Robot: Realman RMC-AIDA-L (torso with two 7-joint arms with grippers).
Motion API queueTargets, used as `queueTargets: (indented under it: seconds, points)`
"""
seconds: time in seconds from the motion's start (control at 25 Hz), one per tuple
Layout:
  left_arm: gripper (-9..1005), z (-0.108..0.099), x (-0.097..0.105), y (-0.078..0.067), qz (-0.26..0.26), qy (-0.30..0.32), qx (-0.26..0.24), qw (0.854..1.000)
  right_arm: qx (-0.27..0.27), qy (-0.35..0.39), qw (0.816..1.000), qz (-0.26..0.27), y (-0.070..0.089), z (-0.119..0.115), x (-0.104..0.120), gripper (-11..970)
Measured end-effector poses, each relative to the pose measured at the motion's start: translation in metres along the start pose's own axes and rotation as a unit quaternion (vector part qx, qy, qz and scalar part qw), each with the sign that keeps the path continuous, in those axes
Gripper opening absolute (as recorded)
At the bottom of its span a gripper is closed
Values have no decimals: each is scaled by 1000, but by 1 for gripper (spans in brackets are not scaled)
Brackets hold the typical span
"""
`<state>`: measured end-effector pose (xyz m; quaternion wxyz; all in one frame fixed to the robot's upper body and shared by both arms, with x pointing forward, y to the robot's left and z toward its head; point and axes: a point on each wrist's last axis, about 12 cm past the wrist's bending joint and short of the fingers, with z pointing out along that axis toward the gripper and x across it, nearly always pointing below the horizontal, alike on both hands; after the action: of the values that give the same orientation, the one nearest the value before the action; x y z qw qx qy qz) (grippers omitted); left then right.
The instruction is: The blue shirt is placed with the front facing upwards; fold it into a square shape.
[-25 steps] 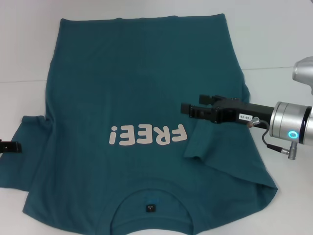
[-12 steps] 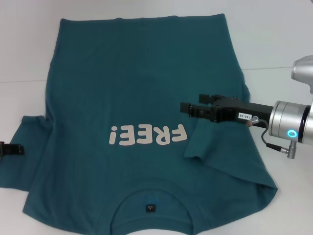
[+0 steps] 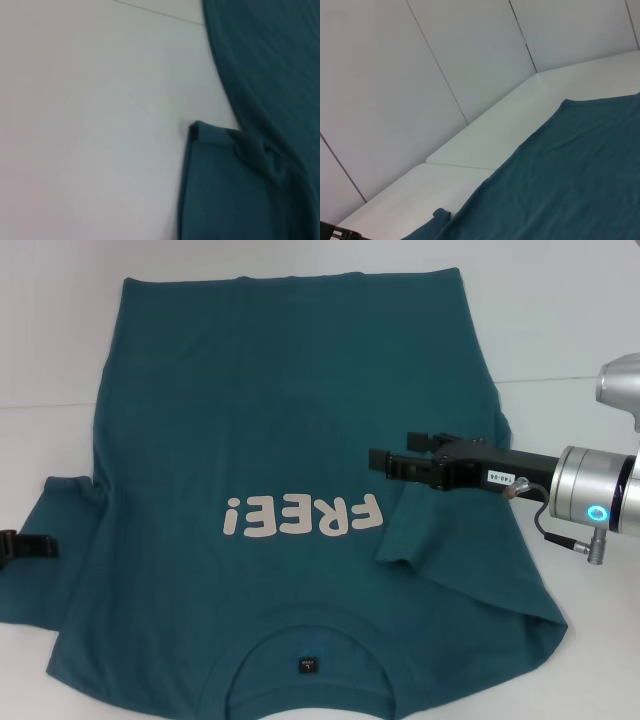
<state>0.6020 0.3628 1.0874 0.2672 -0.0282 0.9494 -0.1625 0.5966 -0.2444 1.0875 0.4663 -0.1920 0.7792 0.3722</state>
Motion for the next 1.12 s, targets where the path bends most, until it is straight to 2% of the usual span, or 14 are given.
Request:
queueTargets:
  seconds: [0.36,1.0,1.12]
  points:
    - [841,2,-1,-8,1,6,16,1000,0,0,1000,0,0,0,0,941]
    - [841,-1,-1,-8,-10,17,22,1000,-1,2,1000,4,0,1,2,941]
    - [805,-1,-3,-9,-9,16,21,1000,-1,2,1000,4,0,1,2,941]
